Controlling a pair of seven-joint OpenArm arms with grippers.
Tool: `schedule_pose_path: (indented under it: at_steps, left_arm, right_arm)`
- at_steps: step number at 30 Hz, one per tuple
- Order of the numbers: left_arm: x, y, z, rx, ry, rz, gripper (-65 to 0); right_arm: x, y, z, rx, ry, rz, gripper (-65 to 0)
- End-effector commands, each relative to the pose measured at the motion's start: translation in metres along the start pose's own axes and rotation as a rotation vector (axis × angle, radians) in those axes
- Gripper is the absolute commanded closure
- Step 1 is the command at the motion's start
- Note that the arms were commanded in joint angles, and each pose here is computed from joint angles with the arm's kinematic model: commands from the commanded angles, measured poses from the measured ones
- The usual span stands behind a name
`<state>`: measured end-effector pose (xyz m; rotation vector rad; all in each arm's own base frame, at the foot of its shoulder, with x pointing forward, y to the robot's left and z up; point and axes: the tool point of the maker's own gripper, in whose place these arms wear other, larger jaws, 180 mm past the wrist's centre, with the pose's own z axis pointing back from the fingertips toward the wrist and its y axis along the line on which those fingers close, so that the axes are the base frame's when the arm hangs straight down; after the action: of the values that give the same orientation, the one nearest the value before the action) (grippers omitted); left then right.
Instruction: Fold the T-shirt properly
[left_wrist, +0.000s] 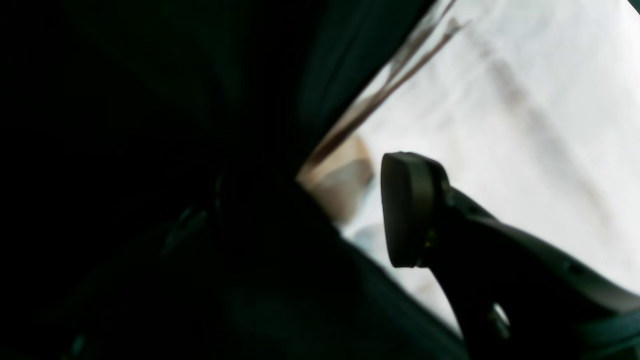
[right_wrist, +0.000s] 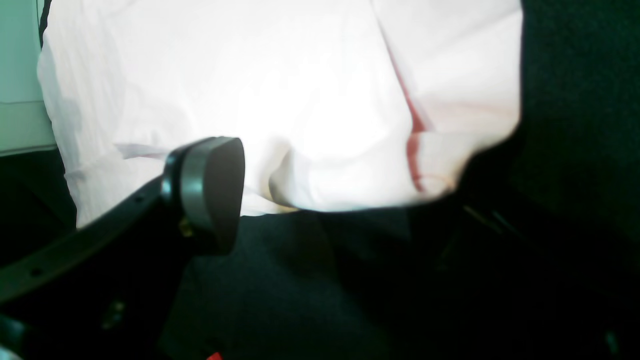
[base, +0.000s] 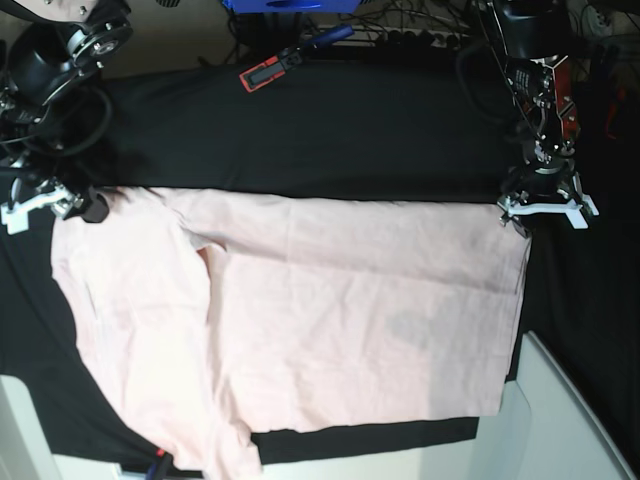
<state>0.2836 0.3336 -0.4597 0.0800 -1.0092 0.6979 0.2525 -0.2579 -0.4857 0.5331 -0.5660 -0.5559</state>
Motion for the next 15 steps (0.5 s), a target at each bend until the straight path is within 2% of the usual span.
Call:
schedule_pose_path:
  at_steps: [1,6,15]
  left_arm:
    - [0.025,-0.007,0.000,-0.028,-0.069,-0.013,-39.0]
    - [0.029,-0.012,-0.004,-0.031,-0.074,-0.003,-39.0]
    - [0.002,-0.001,-0.017,0.014,0.002,0.021,-39.0]
  right_arm:
    - [0.004,-0.001,0.002,-0.011,0.010,0.011,-46.6]
    - [0.004,-0.001,0.002,-0.011,0.010,0.011,-46.6]
    - [0.005,-0.002,0.003,-0.012,0.007,0.012,-46.6]
